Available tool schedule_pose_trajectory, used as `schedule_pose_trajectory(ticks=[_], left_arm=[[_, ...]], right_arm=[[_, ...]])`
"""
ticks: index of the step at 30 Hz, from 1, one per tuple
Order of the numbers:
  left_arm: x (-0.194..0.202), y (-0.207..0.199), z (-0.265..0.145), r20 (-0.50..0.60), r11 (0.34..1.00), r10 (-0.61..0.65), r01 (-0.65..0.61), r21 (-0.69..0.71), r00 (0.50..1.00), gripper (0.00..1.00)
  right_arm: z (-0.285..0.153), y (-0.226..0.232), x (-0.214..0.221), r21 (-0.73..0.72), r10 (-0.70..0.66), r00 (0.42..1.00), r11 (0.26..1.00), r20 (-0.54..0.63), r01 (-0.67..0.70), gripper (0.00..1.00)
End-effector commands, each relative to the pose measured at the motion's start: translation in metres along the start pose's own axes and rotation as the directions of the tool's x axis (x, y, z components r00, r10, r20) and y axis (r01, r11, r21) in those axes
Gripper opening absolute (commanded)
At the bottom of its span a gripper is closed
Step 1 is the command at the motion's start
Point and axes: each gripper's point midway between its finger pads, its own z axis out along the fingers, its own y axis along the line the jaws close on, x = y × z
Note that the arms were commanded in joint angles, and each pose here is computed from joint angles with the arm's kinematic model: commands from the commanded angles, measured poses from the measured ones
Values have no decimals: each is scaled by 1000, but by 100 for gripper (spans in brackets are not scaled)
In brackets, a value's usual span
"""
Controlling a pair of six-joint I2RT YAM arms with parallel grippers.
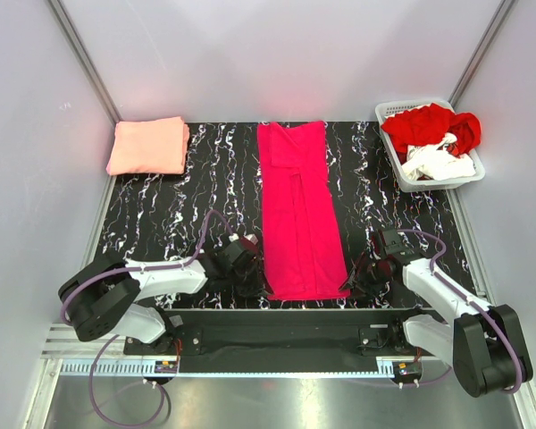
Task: Fold and stack the t-shirts
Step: Fold the tshirt
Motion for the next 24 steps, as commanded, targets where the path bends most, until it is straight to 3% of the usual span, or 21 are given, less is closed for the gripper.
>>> schedule_pose_trajectory(ticks=[1,5,8,12,24], left_arm=[[-3,2,-1,36,1000,9,-9,1,999,21],[-4,3,-4,47,1000,4,-4,3,999,19],[-3,3,-5,46,1000,2,-2,7,999,16],[-4,0,-7,48,1000,5,-5,14,999,0],[18,-29,-40,40,999,32,-33,14,999,0]], right_arm=[[-1,3,-5,-7,2,999,1000,33,-2,42],[-1,3,-5,-10,1,999,1000,36,0,13],[-1,3,-5,-15,-6,999,1000,36,6,0],[-2,5,-3,-29,-23,999,999,29,24,0],[-47,13,25,-104,-61,998,993,12,62,0]])
